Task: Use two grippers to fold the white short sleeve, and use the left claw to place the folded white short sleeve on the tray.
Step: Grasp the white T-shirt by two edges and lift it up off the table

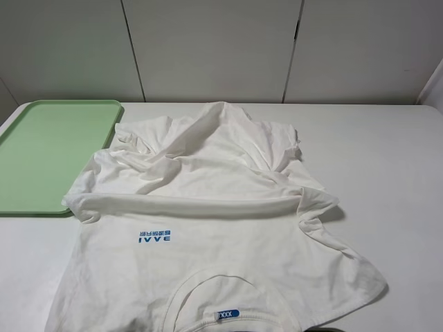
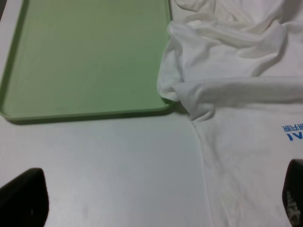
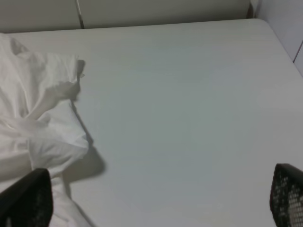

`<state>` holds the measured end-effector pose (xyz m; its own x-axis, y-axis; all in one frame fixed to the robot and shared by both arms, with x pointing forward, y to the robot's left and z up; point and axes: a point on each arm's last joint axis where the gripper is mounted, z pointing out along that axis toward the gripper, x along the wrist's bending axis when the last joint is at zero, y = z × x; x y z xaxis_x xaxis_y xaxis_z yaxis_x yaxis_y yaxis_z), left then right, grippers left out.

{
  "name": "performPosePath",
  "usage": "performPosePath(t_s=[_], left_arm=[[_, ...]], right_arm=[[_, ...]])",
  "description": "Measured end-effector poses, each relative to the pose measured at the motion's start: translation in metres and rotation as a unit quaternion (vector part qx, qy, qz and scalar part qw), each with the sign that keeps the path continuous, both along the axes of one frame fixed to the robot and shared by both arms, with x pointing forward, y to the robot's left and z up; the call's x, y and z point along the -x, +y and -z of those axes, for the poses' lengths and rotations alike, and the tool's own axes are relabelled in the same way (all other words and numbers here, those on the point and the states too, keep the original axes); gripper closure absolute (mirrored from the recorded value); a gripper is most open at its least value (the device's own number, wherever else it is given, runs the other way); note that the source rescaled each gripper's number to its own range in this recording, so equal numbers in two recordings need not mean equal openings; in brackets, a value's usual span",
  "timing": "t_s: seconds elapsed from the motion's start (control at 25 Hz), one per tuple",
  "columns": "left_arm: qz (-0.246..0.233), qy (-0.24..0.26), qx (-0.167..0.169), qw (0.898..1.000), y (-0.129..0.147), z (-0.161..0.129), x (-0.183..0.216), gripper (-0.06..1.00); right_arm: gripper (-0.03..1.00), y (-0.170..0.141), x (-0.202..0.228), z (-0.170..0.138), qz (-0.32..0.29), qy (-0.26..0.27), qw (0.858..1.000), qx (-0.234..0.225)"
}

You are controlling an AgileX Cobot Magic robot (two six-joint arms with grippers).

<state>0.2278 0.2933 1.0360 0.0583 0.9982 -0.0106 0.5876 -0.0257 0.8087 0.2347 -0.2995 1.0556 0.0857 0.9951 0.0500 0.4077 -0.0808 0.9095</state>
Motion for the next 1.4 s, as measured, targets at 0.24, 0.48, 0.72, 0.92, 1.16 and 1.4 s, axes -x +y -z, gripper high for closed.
performPosePath(t_s=[0.24,0.48,0.72,0.92,1.16,1.4], left_arm=[[0.0,0.0,0.0,1.0,0.0,0.0,0.0,-0.04],[0.0,0.0,0.0,1.0,0.0001,-0.0001,-0.0001,-0.04],[0.0,0.0,0.0,1.0,0.0001,-0.0001,-0.0001,-0.04],[0.0,0.0,0.0,1.0,0.0001,-0.0001,-0.0001,-0.04],[0.0,0.0,0.0,1.0,0.0001,-0.0001,-0.0001,-0.04],[0.0,-0.005,-0.001,1.0,0.0001,-0.0026,0.0009,-0.03]], right_arm=[[-0.03,0.0,0.0,0.0,0.0,0.0,1.0,0.0],[-0.03,0.0,0.0,0.0,0.0,0.0,1.0,0.0],[-0.03,0.0001,0.0,0.0,0.0,0.0,1.0,0.0],[-0.03,0.0001,0.0,0.0,0.0,0.0,1.0,0.0],[-0.03,0.0001,0.0,0.0,0.0,0.0,1.0,0.0],[-0.03,0.0001,0.0009,-0.0024,0.0,-0.003,1.0,0.0]])
